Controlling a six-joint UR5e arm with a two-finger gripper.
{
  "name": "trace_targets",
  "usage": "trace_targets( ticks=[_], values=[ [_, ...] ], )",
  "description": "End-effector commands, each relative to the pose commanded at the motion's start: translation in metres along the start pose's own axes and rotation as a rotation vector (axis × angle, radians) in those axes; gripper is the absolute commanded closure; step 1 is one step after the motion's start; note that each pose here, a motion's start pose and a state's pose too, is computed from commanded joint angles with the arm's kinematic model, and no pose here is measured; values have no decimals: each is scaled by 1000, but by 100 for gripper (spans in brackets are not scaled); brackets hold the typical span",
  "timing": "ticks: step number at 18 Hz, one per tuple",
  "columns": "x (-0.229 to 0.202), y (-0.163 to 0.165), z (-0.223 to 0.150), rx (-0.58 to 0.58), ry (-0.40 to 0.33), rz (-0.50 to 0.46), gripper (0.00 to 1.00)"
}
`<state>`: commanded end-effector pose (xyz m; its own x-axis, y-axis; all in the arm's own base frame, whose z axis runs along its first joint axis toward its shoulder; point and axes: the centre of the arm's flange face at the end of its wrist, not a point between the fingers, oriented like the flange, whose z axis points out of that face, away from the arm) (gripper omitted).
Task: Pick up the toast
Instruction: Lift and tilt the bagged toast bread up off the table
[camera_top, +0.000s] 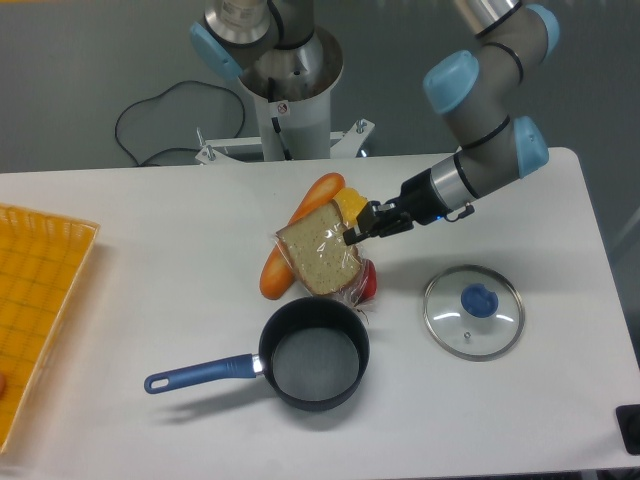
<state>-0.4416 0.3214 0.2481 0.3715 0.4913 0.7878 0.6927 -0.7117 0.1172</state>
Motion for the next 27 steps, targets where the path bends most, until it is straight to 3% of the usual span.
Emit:
trace_targets(
  ticks=[8,14,27],
  values=[
    [24,7,2,-22,-31,34,99],
    [66,14,4,-27,-54,67,99],
    [110,4,-6,-4,-114,168,99]
  ],
)
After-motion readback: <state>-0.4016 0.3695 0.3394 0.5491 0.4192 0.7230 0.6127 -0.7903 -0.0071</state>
